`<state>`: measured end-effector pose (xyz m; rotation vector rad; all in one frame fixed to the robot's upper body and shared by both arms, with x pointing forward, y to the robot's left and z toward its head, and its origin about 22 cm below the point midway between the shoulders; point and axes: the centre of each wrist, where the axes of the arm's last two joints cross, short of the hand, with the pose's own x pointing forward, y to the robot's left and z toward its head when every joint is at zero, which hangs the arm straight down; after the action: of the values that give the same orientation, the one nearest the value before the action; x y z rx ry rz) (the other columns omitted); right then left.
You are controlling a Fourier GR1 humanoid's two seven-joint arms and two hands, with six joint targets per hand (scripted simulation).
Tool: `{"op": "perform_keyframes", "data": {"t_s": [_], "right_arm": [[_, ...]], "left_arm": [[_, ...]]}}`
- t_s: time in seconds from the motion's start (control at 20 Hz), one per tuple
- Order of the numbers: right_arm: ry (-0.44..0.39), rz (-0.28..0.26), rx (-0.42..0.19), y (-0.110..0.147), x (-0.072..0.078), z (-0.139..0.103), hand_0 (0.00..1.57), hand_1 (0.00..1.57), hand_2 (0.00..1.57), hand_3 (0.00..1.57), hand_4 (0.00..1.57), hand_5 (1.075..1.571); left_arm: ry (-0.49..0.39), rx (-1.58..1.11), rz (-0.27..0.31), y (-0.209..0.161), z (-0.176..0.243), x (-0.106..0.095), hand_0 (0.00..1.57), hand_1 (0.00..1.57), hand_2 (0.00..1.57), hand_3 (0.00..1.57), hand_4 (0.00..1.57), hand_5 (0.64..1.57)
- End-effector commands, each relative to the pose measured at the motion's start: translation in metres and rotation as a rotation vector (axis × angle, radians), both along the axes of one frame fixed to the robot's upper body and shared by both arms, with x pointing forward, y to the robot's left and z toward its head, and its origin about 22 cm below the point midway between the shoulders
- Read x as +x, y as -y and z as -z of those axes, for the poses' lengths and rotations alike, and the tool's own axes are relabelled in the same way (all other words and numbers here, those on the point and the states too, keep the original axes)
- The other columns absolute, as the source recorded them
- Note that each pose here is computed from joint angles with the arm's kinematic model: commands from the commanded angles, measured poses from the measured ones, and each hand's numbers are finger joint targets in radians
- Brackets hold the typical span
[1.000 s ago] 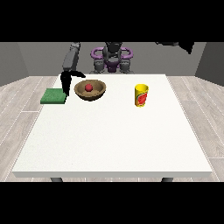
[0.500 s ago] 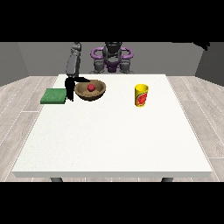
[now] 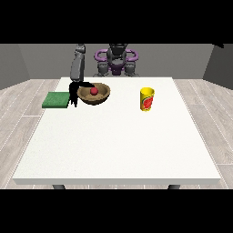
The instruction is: Pick the cup and pour the ball into the bowl, then pick the bowl and place it on the pad
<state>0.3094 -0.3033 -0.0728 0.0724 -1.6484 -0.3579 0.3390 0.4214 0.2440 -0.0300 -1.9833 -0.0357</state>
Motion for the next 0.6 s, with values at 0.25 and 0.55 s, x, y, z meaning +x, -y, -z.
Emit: {"op": "perform_keyframes", "data": {"t_s": [0.25,0.55], "right_arm": [[-0.229,0.137,-0.086,0.012,-0.032,0.033,1.57,1.57,1.57,1.57,1.1,1.463],[-0.264,0.144,-0.119,0.022,-0.017,0.006,1.57,1.57,1.57,1.57,1.07,1.487]], "left_arm": [[0.074,0.003,0.036,-0.005,-0.019,-0.006,0.0,0.0,0.0,0.0,0.49,1.558],[0.02,-0.017,0.017,-0.02,-0.017,-0.006,0.0,0.0,0.0,0.0,0.68,1.57]]}}
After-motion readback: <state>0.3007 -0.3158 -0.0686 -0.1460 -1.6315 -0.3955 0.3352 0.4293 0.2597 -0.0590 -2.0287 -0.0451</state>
